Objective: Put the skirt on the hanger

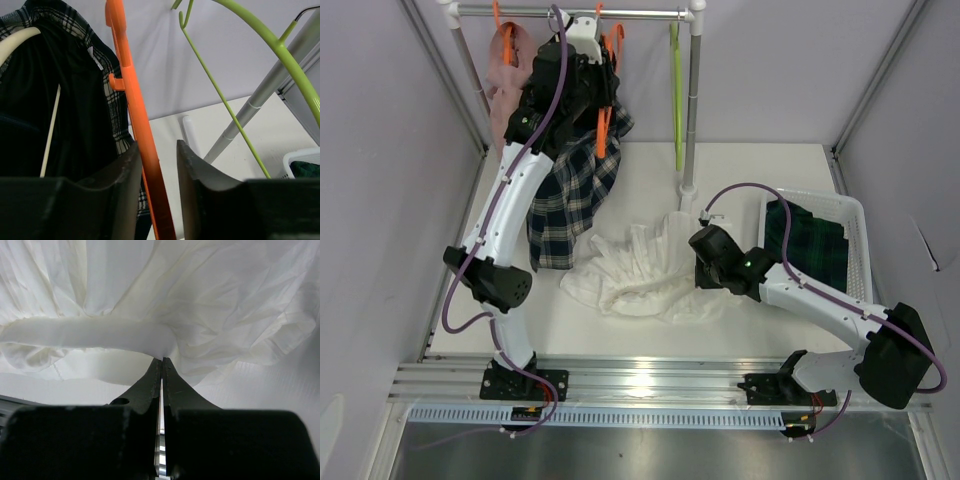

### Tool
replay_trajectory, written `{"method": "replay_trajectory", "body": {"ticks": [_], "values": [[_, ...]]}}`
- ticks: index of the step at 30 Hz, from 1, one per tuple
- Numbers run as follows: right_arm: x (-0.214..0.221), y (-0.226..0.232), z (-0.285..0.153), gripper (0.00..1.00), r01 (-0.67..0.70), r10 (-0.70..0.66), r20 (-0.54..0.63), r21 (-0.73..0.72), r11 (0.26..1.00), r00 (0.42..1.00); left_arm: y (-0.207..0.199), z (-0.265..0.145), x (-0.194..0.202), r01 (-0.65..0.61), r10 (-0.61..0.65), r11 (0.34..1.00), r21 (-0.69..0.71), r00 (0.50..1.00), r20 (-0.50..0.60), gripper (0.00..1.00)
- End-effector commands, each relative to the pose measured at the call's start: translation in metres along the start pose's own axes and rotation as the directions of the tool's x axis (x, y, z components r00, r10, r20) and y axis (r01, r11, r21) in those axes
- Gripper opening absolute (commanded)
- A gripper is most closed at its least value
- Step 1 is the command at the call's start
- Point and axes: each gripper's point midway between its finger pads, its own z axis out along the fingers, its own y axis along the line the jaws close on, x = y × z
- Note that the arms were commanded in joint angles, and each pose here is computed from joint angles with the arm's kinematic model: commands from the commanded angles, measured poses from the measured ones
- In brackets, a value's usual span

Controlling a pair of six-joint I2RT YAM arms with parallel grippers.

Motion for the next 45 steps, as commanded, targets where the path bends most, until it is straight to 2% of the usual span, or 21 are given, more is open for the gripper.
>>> {"method": "replay_trajectory", "body": {"ticks": [1,2,3,7,8,11,26,41,45], "values": [[-0.017,0.006,-0.008,0.00,-0.014,0.016,0.058,-0.036,0.999,0.998,0.005,-0.010,-0.030,-0.015,0.016,1.000,-0.017,0.996,0.089,0.35],[-0.017,0.006,-0.008,0.00,-0.014,0.016,0.058,-0.034,0.999,0.998,0.005,-0.011,-0.031,-0.018,0.019,1.000,-0.019,0.996,0.089,0.34],[-0.018,0.006,-0.009,0.00,-0.016,0.018,0.061,-0.035,0.999,0.998,0.005,-0.013,-0.035,-0.022,0.023,1.000,-0.020,0.995,0.098,0.28],[-0.018,0.007,-0.008,0.00,-0.014,0.017,0.060,-0.038,0.999,0.998,0.006,-0.014,-0.037,-0.038,0.040,0.999,-0.028,0.994,0.100,0.14],[-0.018,0.007,-0.008,0.00,-0.011,0.014,0.060,-0.037,0.999,0.998,0.007,-0.013,-0.037,-0.039,0.042,0.999,-0.026,0.994,0.100,0.08],[-0.018,0.006,-0.008,0.00,-0.014,0.016,0.060,-0.035,0.999,0.998,0.004,-0.015,-0.041,-0.052,0.053,0.999,-0.013,0.992,0.111,0.01],[-0.017,0.003,-0.005,0.00,-0.014,0.016,0.054,-0.032,0.999,0.998,-0.009,-0.039,-0.084,-0.013,0.002,0.999,0.046,0.972,0.236,0.00],[-0.016,0.002,-0.005,0.00,-0.019,0.021,0.054,-0.037,0.999,0.998,-0.021,-0.068,-0.073,-0.001,-0.016,0.996,0.085,0.980,0.197,0.00],[-0.016,0.001,-0.006,0.00,-0.017,0.019,0.058,-0.037,0.999,0.998,-0.028,-0.072,-0.058,-0.013,-0.004,0.992,0.123,0.991,0.137,0.00]]}}
